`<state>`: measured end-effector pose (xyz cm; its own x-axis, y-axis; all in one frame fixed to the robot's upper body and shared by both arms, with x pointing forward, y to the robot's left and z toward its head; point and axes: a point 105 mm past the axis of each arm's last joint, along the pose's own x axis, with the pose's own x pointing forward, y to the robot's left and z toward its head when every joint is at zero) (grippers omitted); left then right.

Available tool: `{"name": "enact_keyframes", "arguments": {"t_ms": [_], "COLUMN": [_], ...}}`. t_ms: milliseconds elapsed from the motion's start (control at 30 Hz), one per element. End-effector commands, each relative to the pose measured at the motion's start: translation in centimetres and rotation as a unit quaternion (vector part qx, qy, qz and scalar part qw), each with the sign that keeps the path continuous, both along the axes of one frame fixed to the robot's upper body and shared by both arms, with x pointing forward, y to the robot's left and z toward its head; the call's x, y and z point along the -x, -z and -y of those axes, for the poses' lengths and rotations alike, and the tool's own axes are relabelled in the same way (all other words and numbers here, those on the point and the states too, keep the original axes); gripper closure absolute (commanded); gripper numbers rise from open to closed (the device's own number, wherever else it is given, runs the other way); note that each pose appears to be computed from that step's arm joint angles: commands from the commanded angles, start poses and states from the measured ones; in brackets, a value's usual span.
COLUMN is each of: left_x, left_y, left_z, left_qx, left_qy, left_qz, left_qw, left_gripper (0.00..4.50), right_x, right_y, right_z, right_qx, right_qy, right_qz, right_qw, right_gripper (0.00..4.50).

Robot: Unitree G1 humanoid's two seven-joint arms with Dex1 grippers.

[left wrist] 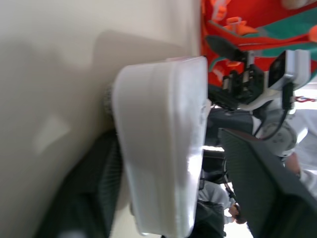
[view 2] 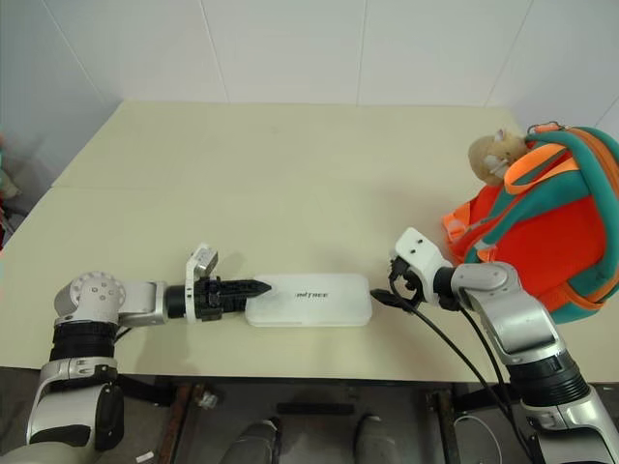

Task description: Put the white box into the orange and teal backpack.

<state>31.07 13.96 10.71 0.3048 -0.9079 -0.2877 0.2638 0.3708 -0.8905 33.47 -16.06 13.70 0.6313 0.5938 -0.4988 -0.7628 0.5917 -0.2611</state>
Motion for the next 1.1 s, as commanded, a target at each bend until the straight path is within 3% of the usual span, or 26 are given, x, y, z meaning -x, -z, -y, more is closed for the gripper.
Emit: {"name": "enact_keyframes", "arguments": {"t_ms": [33,100,400,600,967,1100], "left_x": [0.9,0.8,0.2,-0.3,-1.9,-3.0], "left_y": [2.1,2.0,1.2,-0.8,-4.7,-6.5], "left_z": [0.2,0.1,-0.1,0.1,0.6,0.2], "left_qx": [-0.033,-0.034,-0.032,0.01,0.125,0.161], "left_qy": [0.009,0.008,0.005,0.01,0.003,-0.011], "left_qz": [-0.037,-0.033,-0.012,0.014,0.058,0.077], "left_qw": [0.999,0.999,0.999,1.0,0.99,0.984], "left_gripper": [2.48,2.91,3.02,3.15,3.22,3.24], "right_x": [-0.1,-0.1,0.0,1.0,6.0,7.3], "right_y": [-1.3,-1.4,-2.6,-4.5,-8.1,-9.1], "right_z": [-0.2,0.0,1.0,2.2,5.6,7.7], "right_qx": [0.002,0.001,-0.021,-0.099,-0.266,-0.278], "right_qy": [-0.007,-0.004,0.027,0.08,0.147,0.178], "right_qz": [0.025,0.026,0.049,0.071,0.108,0.138], "right_qw": [1.0,1.0,0.998,0.989,0.946,0.934], "right_gripper": [0.0,0.0,0.0,0.0,0.0,0.0]}}
